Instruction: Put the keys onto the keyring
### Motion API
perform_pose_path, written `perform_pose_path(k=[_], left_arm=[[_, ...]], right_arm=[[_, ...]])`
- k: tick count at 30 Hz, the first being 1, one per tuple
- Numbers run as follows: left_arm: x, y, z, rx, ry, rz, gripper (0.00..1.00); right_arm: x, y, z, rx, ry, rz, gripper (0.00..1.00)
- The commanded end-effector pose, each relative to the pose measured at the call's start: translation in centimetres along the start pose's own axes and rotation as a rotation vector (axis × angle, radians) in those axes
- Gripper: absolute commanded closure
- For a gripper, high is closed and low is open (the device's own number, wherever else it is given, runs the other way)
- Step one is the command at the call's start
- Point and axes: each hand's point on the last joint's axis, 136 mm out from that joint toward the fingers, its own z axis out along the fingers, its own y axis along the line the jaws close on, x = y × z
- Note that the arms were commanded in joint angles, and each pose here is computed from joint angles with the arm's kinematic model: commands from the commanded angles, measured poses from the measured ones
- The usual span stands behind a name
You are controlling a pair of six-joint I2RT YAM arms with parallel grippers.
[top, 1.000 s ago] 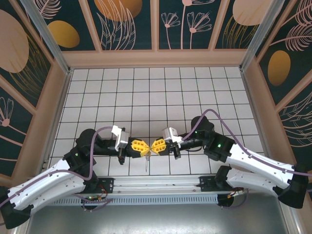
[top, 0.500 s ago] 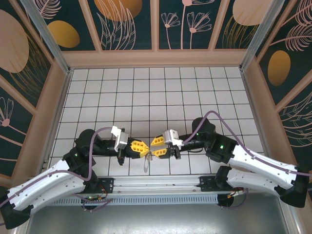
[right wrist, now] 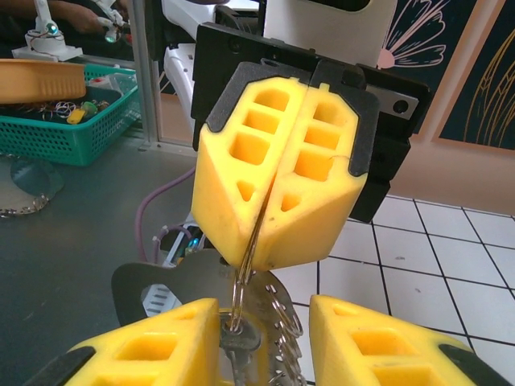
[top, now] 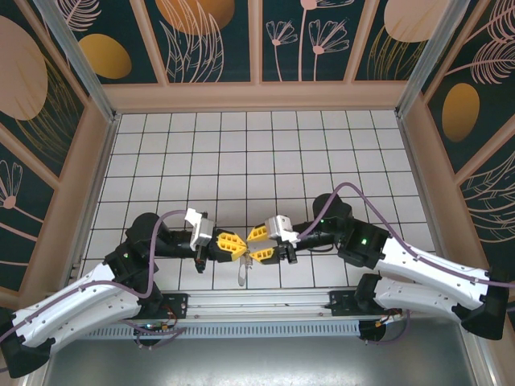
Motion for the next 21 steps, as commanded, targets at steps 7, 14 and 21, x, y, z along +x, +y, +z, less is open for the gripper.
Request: perform_pose_path(k=[7, 14, 21], left_arm=[[-1.9, -0.7, -0.2, 0.019, -0.039, 0.054, 1.00], [-1.9, -0.7, -0.2, 0.018, -0.040, 0.052, 1.00], [-1.9, -0.7, -0.1, 0.021, -0.040, 0.054, 1.00]], right_arm=[[-2.0, 0.2, -0.1, -0.013, -0.030, -0.032, 0.74], [-1.6, 0.0, 0.3, -0.016, -0.017, -0.031, 0.75], [-1.2, -0.1, 0.4, -0.015, -0.004, -0.023, 0.83]])
